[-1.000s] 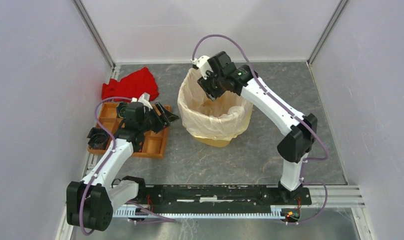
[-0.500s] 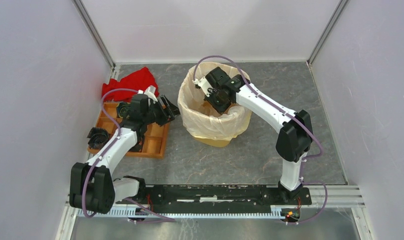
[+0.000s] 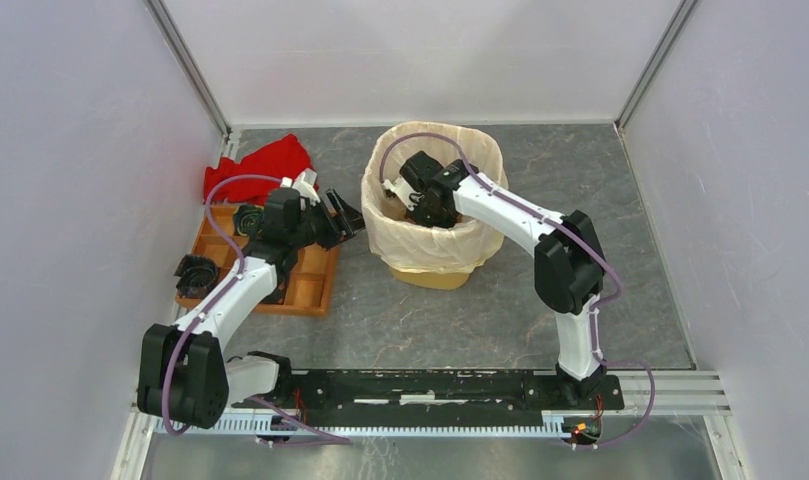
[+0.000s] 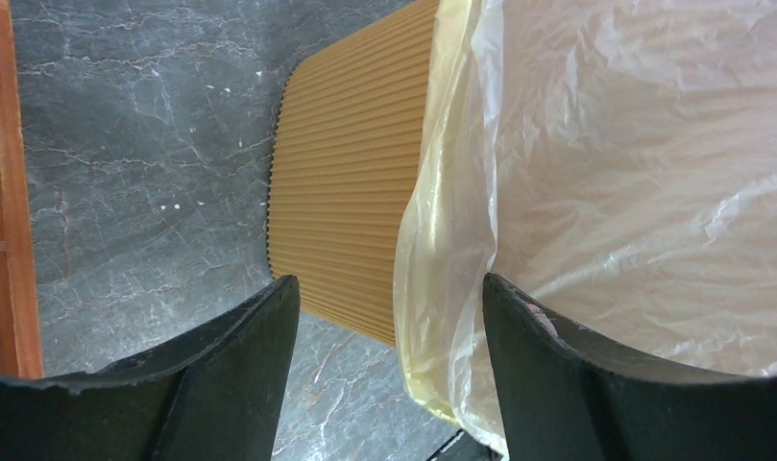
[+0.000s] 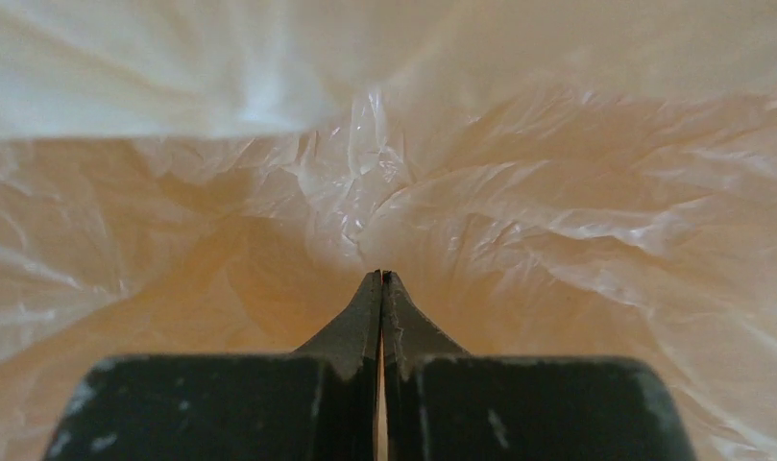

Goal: Put the trash bags into the trash bin

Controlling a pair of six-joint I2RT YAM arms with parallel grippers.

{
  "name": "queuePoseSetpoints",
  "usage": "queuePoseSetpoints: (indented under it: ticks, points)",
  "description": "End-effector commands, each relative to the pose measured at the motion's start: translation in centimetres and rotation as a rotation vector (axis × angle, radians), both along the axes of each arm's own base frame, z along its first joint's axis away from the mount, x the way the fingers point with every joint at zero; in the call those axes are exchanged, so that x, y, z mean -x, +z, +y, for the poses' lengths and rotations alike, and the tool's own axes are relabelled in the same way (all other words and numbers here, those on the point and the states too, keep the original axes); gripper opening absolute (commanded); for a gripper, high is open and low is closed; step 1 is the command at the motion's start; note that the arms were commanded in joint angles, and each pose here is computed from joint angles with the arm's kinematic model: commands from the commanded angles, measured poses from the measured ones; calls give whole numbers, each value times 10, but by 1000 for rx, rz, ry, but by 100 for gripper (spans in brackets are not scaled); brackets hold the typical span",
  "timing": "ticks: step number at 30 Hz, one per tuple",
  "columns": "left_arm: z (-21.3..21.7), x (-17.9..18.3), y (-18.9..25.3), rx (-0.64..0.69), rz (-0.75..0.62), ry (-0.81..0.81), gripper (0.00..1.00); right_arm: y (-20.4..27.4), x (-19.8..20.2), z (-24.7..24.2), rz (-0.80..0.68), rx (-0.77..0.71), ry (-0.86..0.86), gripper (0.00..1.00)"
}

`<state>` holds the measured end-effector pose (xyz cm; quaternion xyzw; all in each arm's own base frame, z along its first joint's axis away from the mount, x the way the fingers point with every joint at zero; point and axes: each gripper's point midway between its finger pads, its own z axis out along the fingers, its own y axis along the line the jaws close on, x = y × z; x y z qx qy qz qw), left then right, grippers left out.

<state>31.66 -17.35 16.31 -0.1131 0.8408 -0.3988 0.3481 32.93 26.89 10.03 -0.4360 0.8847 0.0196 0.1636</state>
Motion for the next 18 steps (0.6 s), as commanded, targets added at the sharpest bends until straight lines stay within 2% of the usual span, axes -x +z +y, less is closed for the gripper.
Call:
queuePoseSetpoints:
  ticks: [1,8,13,18]
  points:
    - [-7,0,16,49,-47,-10,76,-16,0,-2,14,45,25,0]
    - [-6,0,18,49,-52,-9,77,-57,5,-10,58,92,33,2]
    - [-6,-1,20,42,-55,-7,78,-80,7,-12,107,80,21,15]
    - [-3,0,22,28,-66,1,78,-104,6,-21,151,80,-2,21]
